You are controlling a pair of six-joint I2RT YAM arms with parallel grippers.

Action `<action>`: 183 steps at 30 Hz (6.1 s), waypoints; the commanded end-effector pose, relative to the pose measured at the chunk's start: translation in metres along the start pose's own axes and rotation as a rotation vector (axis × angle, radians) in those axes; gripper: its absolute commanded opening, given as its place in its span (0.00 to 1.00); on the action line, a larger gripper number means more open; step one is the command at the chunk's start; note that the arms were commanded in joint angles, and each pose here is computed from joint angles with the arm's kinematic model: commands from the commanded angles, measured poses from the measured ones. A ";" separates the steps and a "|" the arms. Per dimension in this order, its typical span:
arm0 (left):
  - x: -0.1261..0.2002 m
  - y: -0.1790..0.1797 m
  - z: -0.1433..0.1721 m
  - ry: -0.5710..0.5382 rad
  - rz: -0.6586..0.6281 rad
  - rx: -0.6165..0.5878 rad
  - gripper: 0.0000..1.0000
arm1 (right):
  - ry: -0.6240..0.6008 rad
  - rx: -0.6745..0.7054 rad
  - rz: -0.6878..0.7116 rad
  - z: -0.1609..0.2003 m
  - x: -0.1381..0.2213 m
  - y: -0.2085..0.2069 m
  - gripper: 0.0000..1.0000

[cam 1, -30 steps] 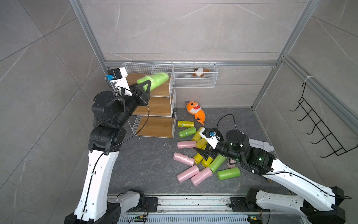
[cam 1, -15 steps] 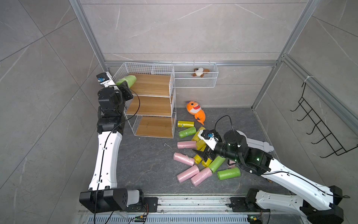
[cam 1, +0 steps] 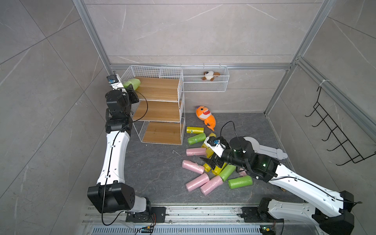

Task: Sort the rolls of trash bags by color and place them on the shelf
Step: Place the roll of trash bags on the shelf, then pick up the roll of trash bags from the center of the board, then place the roll of trash bags on the shelf.

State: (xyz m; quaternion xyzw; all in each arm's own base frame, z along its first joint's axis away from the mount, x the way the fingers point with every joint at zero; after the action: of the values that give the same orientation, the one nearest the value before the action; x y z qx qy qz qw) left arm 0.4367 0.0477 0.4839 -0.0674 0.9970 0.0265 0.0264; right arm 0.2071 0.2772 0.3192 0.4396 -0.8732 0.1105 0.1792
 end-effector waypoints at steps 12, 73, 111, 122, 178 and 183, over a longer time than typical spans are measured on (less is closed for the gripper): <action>-0.023 0.004 0.003 0.034 0.007 -0.105 0.50 | -0.013 -0.042 -0.003 0.001 -0.001 -0.001 1.00; 0.197 -0.168 0.242 0.586 0.523 0.466 0.78 | 0.195 -1.019 0.232 0.109 -0.200 -0.119 0.81; 0.201 -0.167 0.243 0.532 0.560 0.365 0.80 | 0.208 -1.646 0.815 0.188 -0.254 -0.188 0.79; 0.203 -0.165 0.246 0.537 0.551 0.362 0.81 | 0.180 -1.663 0.778 0.179 -0.263 -0.190 0.58; 0.173 -0.279 0.133 0.362 1.053 0.912 0.76 | -0.551 -1.498 -0.273 -0.051 -0.085 -0.110 0.38; 0.176 -0.279 0.133 0.364 1.064 0.932 0.55 | -0.553 -1.506 -0.262 -0.047 -0.087 -0.111 0.38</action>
State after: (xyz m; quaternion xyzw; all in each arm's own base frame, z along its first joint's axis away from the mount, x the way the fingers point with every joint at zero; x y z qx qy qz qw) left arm 0.3118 -0.2418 0.2978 0.4068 0.8052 -0.3962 -0.1707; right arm 0.3623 0.2933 0.3038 0.2804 -0.6825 -0.6286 0.2458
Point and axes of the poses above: each gripper's point midway between its finger pads, its own x axis back along the fingers, its own y axis along the line the jaws close on, z = x × y, the point moved 3 cm from there along x, back along the fingers, and after that the axes turned 11 degrees about -x, right-handed, at the moved point
